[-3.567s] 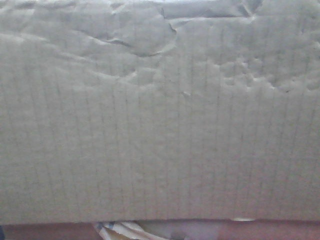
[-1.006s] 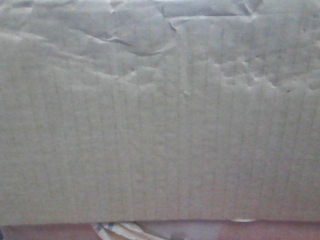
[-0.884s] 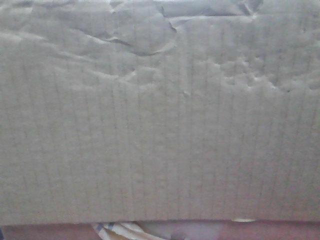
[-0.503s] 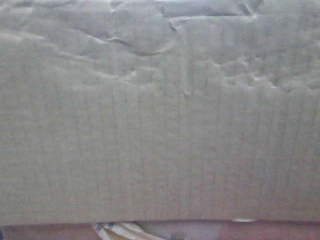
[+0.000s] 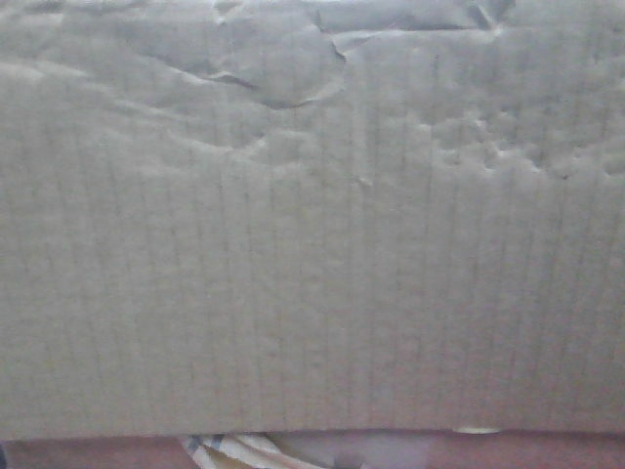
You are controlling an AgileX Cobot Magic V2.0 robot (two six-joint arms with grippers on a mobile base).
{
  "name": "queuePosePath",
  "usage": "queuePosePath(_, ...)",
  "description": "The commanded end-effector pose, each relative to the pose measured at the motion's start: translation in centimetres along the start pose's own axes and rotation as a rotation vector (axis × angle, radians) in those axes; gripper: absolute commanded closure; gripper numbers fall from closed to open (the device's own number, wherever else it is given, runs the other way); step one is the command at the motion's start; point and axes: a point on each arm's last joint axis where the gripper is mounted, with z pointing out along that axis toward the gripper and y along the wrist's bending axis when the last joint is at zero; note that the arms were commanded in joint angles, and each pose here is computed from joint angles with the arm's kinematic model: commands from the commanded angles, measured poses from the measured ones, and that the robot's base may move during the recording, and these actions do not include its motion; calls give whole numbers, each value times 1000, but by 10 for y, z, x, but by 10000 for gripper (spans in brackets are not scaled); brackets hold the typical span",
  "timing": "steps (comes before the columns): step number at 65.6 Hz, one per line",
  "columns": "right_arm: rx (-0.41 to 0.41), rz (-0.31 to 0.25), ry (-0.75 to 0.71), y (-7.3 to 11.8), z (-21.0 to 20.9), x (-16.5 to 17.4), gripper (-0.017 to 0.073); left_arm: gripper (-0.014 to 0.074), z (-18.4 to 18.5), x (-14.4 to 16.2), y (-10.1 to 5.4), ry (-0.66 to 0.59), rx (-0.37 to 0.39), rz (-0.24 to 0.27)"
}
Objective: Stack two boxes on right shelf middle
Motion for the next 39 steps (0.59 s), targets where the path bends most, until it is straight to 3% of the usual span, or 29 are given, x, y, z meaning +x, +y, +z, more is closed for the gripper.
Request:
queuePosePath(1,3,-6,-25,0,0,-2,721,705,-27,-3,0,-43,-29,16)
queuePosePath(7,3,-6,-25,0,0,-2,721,705,-56,-8,4,-126,-93,19)
queuePosePath(16,3,-6,-25,0,0,-2,721,705,-99,-17,10,-267,-173,-39)
queuePosePath(30,3,-6,-25,0,0,-2,721,705,-156,-27,6,-478,-135,-211)
queuePosePath(39,3,-6,-25,0,0,-2,721,705,-187,-30,-2,-592,-100,-254)
